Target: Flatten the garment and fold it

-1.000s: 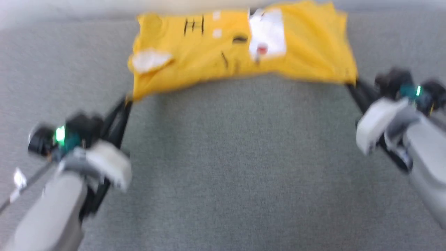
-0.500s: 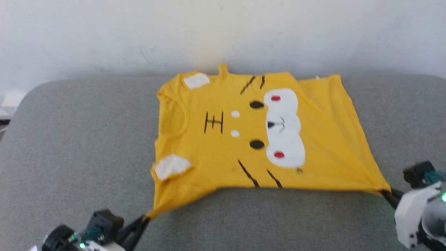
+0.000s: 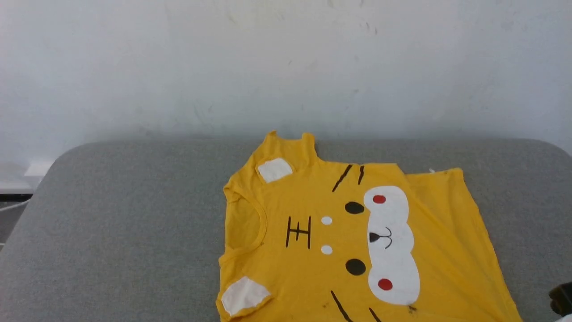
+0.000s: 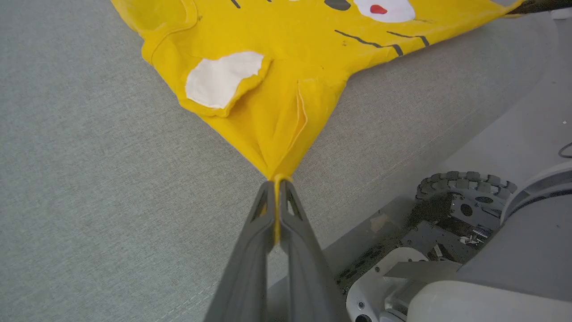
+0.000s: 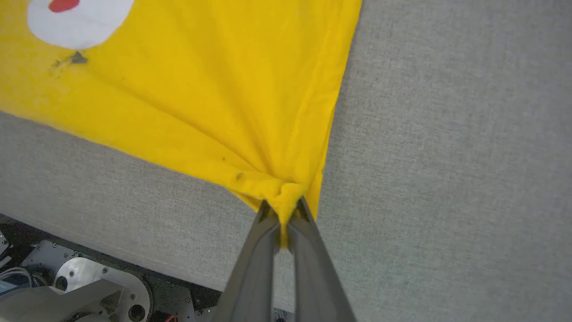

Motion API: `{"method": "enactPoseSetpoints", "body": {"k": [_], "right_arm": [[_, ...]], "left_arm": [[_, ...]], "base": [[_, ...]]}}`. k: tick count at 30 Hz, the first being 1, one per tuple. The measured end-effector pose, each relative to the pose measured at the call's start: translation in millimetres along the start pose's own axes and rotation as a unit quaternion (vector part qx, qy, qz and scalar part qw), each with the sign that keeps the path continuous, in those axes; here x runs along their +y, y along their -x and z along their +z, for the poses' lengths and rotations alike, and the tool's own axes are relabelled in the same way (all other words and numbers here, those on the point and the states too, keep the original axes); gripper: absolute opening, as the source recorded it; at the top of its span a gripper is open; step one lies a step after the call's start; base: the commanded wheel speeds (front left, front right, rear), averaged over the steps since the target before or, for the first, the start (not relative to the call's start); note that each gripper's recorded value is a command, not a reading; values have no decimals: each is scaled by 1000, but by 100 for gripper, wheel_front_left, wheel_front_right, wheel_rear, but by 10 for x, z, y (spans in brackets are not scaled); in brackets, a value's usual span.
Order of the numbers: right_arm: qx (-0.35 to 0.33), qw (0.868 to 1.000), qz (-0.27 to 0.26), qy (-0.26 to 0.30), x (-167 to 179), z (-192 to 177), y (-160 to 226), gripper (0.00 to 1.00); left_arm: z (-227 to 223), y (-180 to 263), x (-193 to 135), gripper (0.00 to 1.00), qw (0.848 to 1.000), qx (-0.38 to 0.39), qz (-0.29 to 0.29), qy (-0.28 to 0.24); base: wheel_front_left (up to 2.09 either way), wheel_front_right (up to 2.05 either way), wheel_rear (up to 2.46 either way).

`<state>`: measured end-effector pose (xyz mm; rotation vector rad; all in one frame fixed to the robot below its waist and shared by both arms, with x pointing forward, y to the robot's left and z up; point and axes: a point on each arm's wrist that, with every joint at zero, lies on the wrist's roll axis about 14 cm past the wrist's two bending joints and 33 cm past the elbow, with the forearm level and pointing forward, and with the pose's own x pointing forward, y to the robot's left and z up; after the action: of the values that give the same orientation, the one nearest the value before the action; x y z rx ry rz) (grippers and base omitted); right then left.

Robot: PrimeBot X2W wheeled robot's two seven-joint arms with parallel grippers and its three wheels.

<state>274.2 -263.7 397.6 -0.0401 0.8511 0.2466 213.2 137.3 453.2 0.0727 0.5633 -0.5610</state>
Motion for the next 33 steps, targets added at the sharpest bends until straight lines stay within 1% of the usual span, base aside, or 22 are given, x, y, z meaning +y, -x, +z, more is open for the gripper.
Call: {"method": "enactPoseSetpoints", "body": {"k": [3,7,10,14,18,23,25,28,33], "right_arm": [[-22,1000,-7,-5,-6,42,81,0],[-84,996,-7,-14,60,316,118,0],[-126,992,-5,-17,114,534,143,0],[-171,985,-11,-21,101,790,169,0],[-198,980,-25,-23,24,1050,133,0],[-206,977,-34,-28,-48,1264,-31,0],[-197,979,-43,-26,-106,1296,-127,0],[-176,983,-47,-27,-154,1303,-299,0],[-138,989,-49,-20,-199,1243,-579,0]], "left_arm": [[-14,11,-57,0,1000,0,-7,3],[148,-55,-8,0,999,-39,6,15],[436,-131,120,0,995,-95,25,10],[911,-231,343,0,982,-179,56,2],[1230,-387,544,0,973,-220,73,-5],[1493,-661,805,0,967,-240,87,-9],[1543,-781,928,0,967,-237,96,-10],[1542,-977,1083,0,970,-221,102,-12],[1336,-1321,1275,0,981,-164,107,-12]], "base": [[0,0,0],[0,0,0],[0,0,0],[0,0,0],[0,0,0],[0,0,0],[0,0,0],[0,0,0],[0,0,0]]}}
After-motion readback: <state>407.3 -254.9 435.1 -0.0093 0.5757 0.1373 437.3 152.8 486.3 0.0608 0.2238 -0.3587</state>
